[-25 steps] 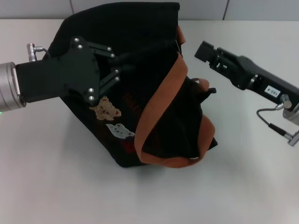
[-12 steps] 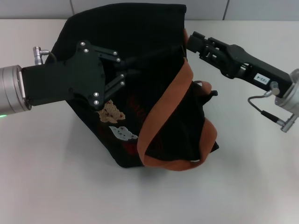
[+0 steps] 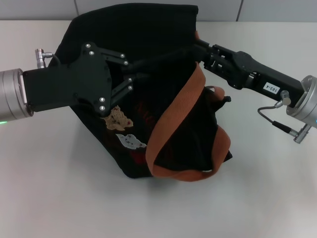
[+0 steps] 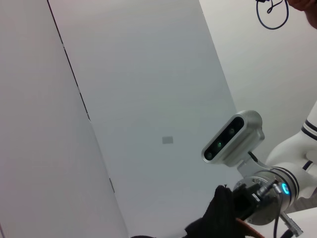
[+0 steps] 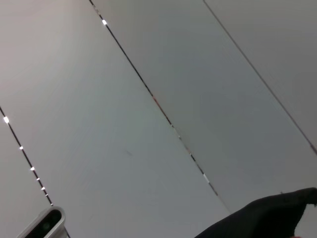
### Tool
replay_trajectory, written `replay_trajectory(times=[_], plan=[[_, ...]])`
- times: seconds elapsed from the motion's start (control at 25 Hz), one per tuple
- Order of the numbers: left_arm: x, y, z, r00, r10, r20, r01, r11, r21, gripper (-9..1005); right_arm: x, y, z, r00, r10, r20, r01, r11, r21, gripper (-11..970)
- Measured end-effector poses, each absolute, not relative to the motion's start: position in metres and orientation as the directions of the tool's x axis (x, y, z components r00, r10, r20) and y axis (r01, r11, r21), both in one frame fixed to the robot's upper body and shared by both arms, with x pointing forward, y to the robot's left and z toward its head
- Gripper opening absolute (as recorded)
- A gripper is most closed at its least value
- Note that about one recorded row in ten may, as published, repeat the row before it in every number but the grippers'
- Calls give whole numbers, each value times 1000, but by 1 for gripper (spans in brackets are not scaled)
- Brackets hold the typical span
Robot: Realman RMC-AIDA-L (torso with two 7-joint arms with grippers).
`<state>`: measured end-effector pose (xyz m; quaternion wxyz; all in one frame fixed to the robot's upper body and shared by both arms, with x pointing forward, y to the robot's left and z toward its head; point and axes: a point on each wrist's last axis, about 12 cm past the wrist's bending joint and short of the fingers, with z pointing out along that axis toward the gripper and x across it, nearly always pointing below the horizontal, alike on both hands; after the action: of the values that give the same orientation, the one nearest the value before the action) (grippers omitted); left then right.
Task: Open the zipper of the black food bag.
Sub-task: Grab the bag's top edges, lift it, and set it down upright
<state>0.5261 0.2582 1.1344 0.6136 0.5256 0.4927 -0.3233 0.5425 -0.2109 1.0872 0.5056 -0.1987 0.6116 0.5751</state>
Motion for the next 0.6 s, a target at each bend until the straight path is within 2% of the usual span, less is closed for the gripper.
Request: replay_trajectory(times=[0.4,0.6], plan=[[526,257,1136,313,109,-943,915,233,331,93,546,-210,1085,-416,331,-847,-813,284,509,347],[526,257,1136,314,109,-943,914,233,331,93,547,-207,1085,-426,330,-842,-809,278,518,275]])
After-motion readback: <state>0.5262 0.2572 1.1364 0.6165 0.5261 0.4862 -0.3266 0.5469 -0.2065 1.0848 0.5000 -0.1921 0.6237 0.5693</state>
